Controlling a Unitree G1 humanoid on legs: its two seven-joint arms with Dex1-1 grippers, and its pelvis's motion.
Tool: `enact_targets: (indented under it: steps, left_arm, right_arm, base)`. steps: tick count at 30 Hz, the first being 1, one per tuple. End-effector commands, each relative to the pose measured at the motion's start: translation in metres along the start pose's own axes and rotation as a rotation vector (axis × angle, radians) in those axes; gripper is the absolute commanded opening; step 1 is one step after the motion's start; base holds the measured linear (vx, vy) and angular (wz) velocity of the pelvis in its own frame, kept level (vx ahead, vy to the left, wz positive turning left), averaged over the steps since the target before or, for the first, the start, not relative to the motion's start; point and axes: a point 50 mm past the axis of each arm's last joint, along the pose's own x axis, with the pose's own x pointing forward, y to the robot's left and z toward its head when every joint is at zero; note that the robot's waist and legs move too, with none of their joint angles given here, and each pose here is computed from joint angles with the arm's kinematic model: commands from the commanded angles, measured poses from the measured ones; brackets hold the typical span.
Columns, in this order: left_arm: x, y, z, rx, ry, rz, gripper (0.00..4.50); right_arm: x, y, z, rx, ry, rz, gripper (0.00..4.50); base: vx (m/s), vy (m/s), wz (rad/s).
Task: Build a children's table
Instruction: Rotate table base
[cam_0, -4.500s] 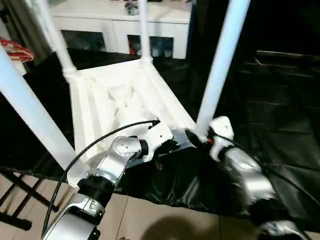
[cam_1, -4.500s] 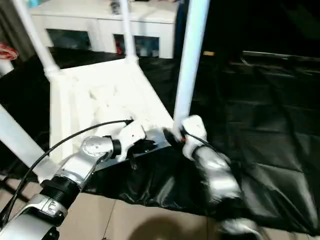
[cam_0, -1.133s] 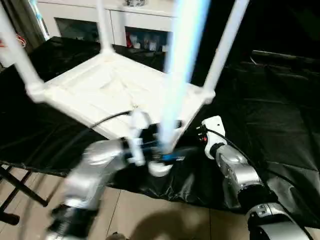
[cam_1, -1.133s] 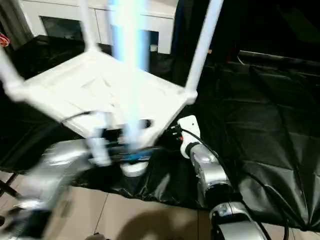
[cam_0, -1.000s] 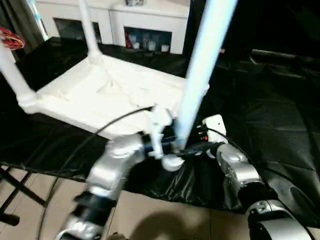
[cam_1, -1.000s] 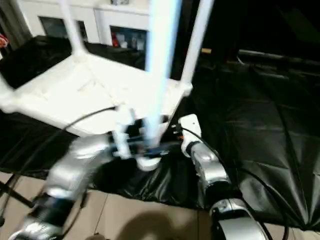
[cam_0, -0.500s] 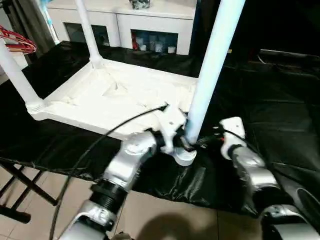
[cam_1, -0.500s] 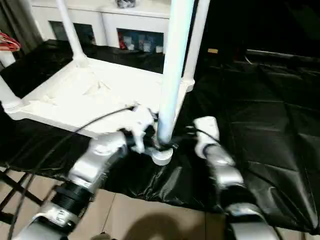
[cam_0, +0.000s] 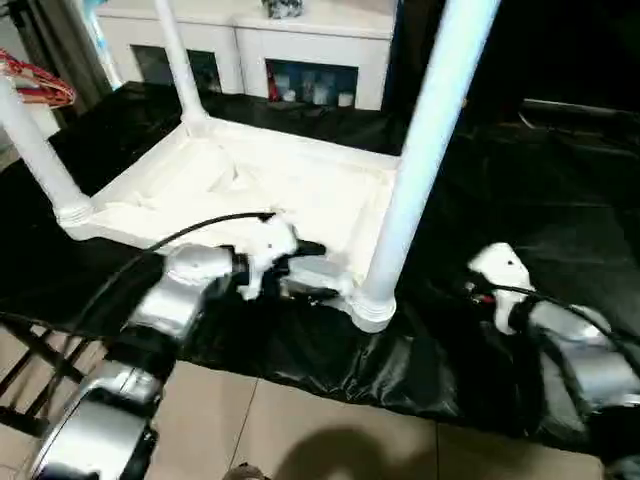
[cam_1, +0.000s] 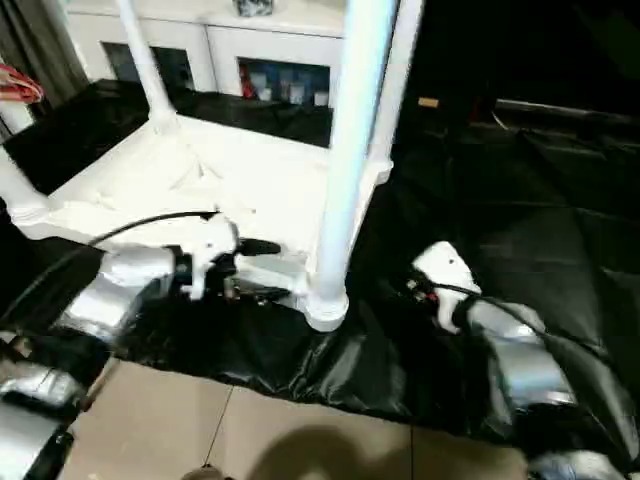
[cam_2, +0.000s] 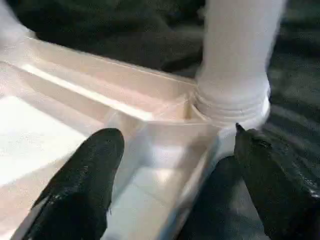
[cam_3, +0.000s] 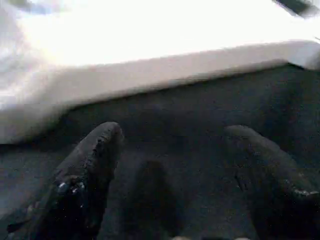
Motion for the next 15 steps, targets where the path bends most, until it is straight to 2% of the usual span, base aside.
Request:
enact_targets:
  steps: [1, 3, 6, 11, 15]
  left_arm:
    - [-0.003, 0.005, -0.001, 0.037, 0.056, -0.013, 3.69]
    - [-0.005, 0.009, -0.003, 0.036, 0.110, -0.052, 3.34]
    - [-0.002, 0.012, -0.001, 0.031, 0.110, -0.092, 3.18]
    - [0.006, 0.015, 0.001, 0.053, 0.143, -0.116, 2.60]
    - [0.009, 0.014, 0.001, 0.047, 0.160, -0.143, 2.39]
  right_arm:
    - [-0.005, 0.003, 0.009, -0.007, -0.014, 0.079, 3.66]
    - [-0.015, 0.010, 0.018, -0.020, -0.003, 0.187, 3.83]
    - [-0.025, 0.019, 0.025, -0.020, 0.018, 0.296, 4.03]
    - [-0.030, 0.031, 0.029, 0.008, 0.045, 0.406, 4.49]
    - [-0.032, 0.033, 0.030, 0.015, 0.051, 0.414, 4.50]
  base:
    - [0.000, 0.000, 0.00]
    - [0.000, 0.000, 0.00]
    - [0.000, 0.000, 0.00]
    - [0.000, 0.000, 0.00]
    - [0.000, 0.000, 0.00]
